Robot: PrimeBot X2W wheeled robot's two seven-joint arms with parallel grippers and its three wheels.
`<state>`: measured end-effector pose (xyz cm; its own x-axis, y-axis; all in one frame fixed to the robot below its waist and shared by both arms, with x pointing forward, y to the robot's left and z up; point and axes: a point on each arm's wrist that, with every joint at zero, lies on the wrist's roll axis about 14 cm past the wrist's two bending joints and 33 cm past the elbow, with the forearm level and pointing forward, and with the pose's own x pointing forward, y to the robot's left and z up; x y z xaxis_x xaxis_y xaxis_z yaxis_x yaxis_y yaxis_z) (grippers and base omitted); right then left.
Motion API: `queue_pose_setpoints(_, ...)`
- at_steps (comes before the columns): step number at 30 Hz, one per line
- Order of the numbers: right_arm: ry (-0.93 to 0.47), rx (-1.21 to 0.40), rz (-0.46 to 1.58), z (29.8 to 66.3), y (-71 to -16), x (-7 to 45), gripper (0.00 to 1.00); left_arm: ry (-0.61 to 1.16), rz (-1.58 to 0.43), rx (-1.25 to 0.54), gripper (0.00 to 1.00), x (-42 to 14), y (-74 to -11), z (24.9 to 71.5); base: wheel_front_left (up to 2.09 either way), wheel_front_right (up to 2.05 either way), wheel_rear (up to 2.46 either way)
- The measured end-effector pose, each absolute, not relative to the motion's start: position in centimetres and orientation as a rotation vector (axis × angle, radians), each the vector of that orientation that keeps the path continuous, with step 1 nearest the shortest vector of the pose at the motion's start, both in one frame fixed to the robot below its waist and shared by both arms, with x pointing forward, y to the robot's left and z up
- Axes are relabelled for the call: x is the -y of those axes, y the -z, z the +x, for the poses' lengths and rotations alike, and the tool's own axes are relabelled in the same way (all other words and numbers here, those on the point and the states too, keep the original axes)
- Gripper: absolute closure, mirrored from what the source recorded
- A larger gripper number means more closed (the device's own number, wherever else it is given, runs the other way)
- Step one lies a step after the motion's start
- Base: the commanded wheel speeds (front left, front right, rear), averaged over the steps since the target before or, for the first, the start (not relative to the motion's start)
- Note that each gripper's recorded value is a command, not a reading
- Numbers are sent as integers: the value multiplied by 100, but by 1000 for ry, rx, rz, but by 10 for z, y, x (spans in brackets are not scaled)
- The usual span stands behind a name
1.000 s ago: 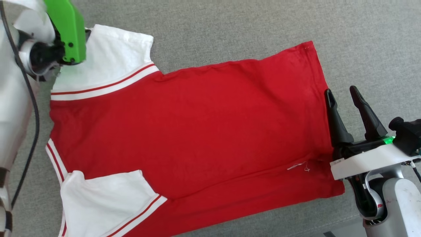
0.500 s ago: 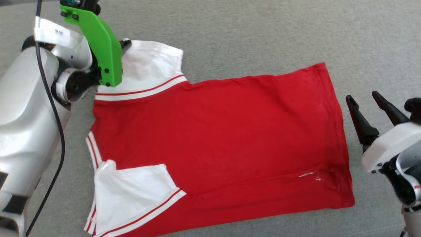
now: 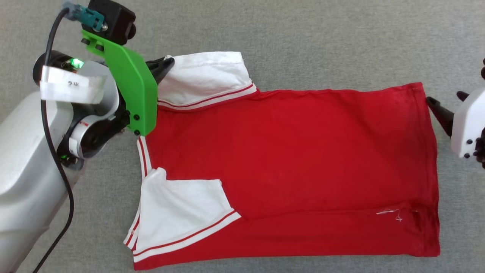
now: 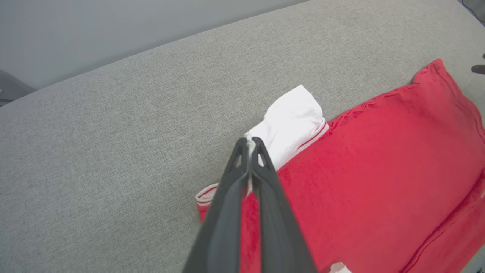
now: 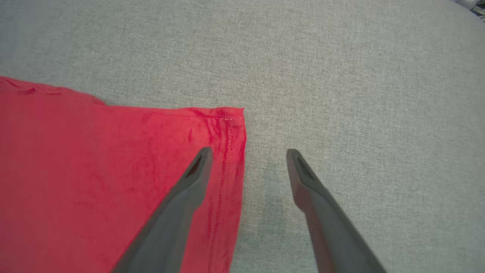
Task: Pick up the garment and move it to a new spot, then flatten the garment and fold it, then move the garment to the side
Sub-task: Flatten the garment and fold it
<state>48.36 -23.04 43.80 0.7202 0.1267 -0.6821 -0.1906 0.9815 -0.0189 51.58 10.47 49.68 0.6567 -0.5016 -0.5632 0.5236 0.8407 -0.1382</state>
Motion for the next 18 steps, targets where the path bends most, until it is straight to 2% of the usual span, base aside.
queue_pose_setpoints(7,-205,-854,-98,502,-409,219,0,582,31,-635,100,-109,-489,508,0,0,0)
queue_pose_setpoints(18,-254,-982,-147,511,-370,205,0,564,33,-659,100,-117,-477,501,0,0,0)
